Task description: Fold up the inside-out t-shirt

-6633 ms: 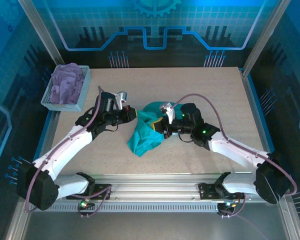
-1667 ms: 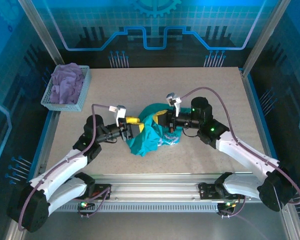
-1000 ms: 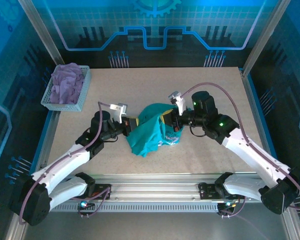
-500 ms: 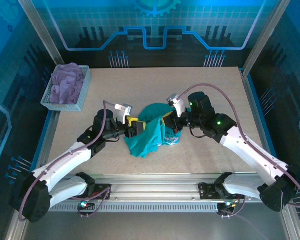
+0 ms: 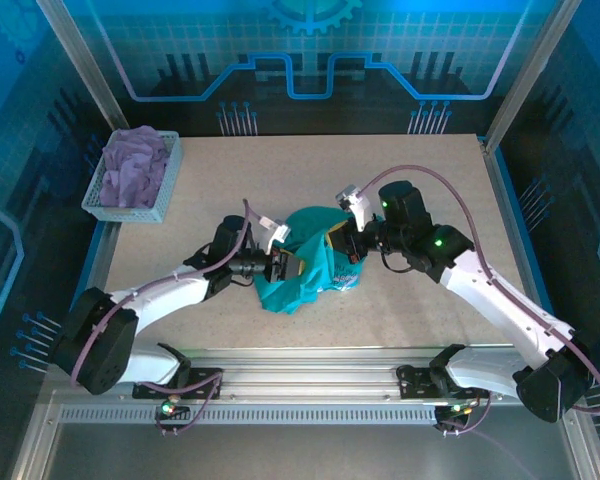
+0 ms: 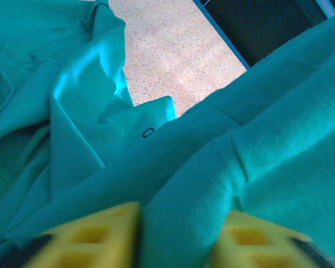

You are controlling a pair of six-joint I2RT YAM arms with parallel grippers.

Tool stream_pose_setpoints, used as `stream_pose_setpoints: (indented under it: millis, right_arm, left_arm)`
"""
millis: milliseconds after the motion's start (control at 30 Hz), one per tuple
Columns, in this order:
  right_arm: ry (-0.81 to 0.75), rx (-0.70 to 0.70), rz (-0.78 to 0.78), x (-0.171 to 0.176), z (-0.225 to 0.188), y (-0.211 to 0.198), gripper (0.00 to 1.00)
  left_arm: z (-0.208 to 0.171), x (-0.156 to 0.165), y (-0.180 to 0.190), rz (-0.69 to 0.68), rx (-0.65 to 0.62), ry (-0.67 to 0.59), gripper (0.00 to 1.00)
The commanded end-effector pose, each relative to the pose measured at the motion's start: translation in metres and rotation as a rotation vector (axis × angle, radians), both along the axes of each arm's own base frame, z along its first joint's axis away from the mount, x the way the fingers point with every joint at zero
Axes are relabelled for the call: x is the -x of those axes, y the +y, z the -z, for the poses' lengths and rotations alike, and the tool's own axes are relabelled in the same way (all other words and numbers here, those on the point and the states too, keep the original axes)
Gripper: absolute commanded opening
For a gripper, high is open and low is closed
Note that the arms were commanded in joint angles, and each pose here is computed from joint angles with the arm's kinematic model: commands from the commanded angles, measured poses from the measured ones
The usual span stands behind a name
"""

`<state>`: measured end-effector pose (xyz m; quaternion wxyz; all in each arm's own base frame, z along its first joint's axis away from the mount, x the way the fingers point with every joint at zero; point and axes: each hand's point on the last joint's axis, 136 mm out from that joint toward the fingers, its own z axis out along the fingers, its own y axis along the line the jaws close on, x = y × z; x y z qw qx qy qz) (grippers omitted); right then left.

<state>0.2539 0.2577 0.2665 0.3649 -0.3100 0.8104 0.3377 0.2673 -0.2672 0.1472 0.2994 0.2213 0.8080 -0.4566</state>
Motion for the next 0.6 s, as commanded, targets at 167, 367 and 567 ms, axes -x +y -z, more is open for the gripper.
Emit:
stream_pose_setpoints:
  millis: [167,367,567]
  right_arm:
    - [-0.052,0.027,0.009,0.007,-0.018,-0.021,0.00]
    - [-0.020,0.086,0.026,0.012,-0.015,-0.033,0.00]
    - [0.011,0.128,0.030,0.008,-0.005,-0.022,0.00]
  left_arm:
    - [-0.035,-0.032,0.024,-0.171,-0.010,-0.115,0.00]
    - [-0.058,-0.046,0.055,-0.297,0.030,-0.161,0.00]
    - [-0.057,-0.047,0.054,-0.286,0.017,-0.152,0.06]
